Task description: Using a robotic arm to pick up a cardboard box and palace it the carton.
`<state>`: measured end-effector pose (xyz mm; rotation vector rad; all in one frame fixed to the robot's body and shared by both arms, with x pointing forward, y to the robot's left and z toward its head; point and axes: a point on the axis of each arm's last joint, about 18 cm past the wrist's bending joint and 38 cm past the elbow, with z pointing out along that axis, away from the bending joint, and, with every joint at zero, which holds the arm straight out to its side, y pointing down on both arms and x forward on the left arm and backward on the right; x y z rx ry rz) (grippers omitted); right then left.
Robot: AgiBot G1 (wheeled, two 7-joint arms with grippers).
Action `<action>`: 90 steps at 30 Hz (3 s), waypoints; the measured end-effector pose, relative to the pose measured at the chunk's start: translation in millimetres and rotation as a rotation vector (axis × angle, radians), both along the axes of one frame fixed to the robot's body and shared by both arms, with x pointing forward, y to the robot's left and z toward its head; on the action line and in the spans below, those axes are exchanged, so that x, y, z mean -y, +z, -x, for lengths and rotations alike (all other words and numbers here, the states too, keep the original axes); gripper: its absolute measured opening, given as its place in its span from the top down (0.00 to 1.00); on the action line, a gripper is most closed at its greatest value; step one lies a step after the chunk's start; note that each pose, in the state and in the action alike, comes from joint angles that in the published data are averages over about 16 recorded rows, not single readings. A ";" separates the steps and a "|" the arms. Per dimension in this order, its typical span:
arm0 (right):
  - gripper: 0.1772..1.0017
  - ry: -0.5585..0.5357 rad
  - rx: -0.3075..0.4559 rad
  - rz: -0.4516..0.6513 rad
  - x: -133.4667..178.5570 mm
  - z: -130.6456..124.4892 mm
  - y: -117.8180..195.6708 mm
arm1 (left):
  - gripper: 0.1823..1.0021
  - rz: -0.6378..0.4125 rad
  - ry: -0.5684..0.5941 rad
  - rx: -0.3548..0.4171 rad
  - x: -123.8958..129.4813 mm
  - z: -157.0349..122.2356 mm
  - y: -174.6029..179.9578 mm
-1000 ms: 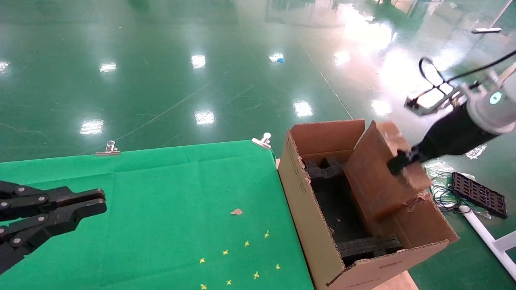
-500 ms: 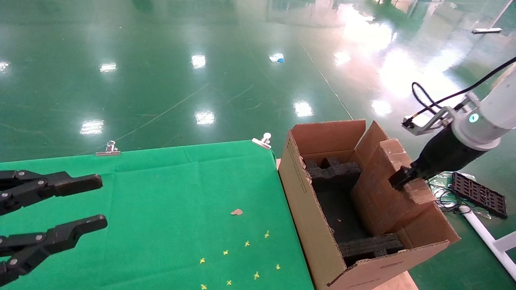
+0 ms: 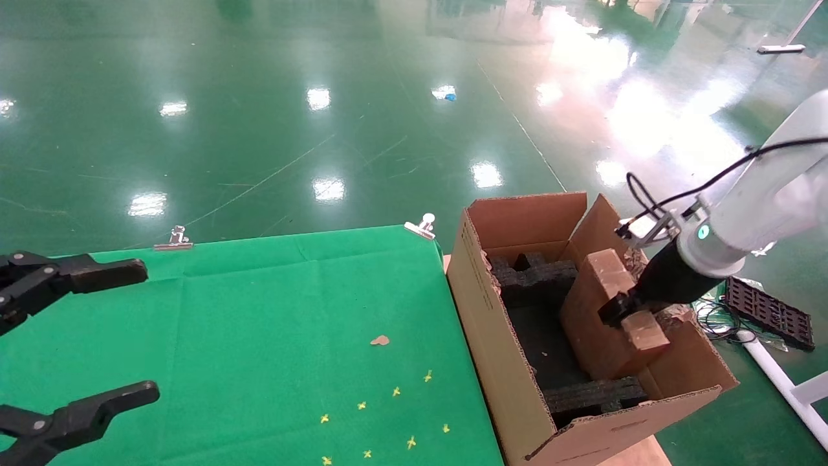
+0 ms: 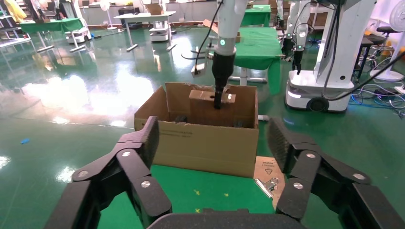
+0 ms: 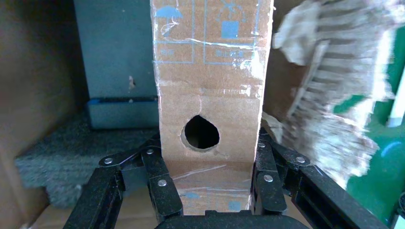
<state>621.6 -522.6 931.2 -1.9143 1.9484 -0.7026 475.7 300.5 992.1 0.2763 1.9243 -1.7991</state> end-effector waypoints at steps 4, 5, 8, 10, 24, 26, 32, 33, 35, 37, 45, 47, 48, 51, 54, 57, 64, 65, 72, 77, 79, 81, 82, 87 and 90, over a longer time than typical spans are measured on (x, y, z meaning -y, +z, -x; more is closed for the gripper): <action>0.82 -0.002 0.010 0.006 0.1 -7.5 -16.5 | 0.23 0.000 0.000 0.000 0.0 0.0 0.0; 0.82 -0.001 0.014 0.008 0.1 -9.4 -20.4 | 0.21 0.000 0.000 0.000 0.0 0.0 0.0; 0.82 0.002 0.027 0.012 0.7 -14.1 -30.5 | 0.14 0.000 0.000 0.000 0.0 0.0 0.0; 0.82 0.004 0.038 0.013 1.4 -16.6 -36.0 | 0.12 0.000 0.000 0.000 0.0 0.0 0.0; 0.82 -0.006 0.072 0.025 10.6 -19.5 -46.0 | 0.01 0.000 0.000 0.000 0.0 0.0 0.0; 0.82 -0.009 0.070 0.029 11.5 -18.9 -45.5 | 0.00 0.000 0.000 0.000 0.0 0.0 0.0; 0.76 -0.011 0.064 0.040 13.2 -17.7 -44.4 | 0.00 0.000 0.000 0.000 0.0 0.0 0.0; 0.74 -0.011 0.063 0.041 13.3 -17.7 -44.2 | 0.00 0.000 0.000 0.000 0.0 0.0 0.0; 0.71 -0.010 0.063 0.044 13.5 -17.7 -43.7 | 0.00 0.000 0.000 0.000 0.0 0.0 0.0; 0.68 -0.008 0.064 0.045 13.4 -17.9 -43.1 | 0.00 0.000 0.000 0.000 0.0 0.0 0.0; 0.50 0.016 0.087 0.055 10.8 -21.3 -33.4 | 0.00 0.000 0.000 0.000 0.0 0.0 0.0; 0.44 0.032 0.102 0.059 8.9 -23.3 -26.7 | 0.00 0.000 0.000 0.000 0.0 0.0 0.0; 0.41 0.042 0.112 0.062 7.8 -24.4 -22.6 | 0.00 0.000 0.000 0.000 0.0 0.0 0.0; 0.34 0.077 0.150 0.069 4.3 -27.7 -6.4 | 0.00 0.000 0.000 0.000 0.0 0.0 0.0; 0.25 0.121 0.203 0.079 0.3 -30.5 16.6 | 0.00 0.000 0.000 0.000 0.0 0.0 0.0; 0.20 0.172 0.270 0.092 -3.9 -31.7 45.7 | 0.00 0.000 0.000 0.000 0.0 0.0 0.0; 0.08 0.297 0.465 0.131 -11.0 -25.6 118.3 | 0.00 0.000 0.000 0.000 0.0 0.0 0.0; 0.07 0.314 0.494 0.138 -11.7 -23.8 128.4 | 0.00 0.000 0.000 0.000 0.0 0.0 0.0; 0.01 0.394 0.649 0.176 -15.1 -13.1 174.2 | 0.00 0.000 0.000 0.000 0.0 0.0 0.0; 0.00 0.451 0.703 0.164 -25.4 -13.6 179.0 | 0.00 0.001 0.000 0.000 -0.1 -0.1 0.0; 0.00 0.480 0.712 0.148 -32.5 -15.4 176.0 | 0.00 0.001 0.000 0.000 -0.1 -0.1 0.0; 0.00 0.513 0.717 0.127 -41.3 -17.8 170.7 | 0.00 0.001 0.000 0.000 -0.1 -0.1 0.1; 0.00 0.532 0.717 0.115 -46.3 -19.2 166.9 | 0.00 0.001 0.000 0.000 -0.1 -0.1 0.1; 0.00 0.645 0.726 0.043 -76.2 -23.8 147.4 | 0.00 0.001 0.000 0.000 -0.1 -0.1 0.1; 0.00 0.715 0.734 -0.002 -94.6 -24.1 135.7 | 0.00 0.001 0.000 0.000 -0.1 -0.1 0.1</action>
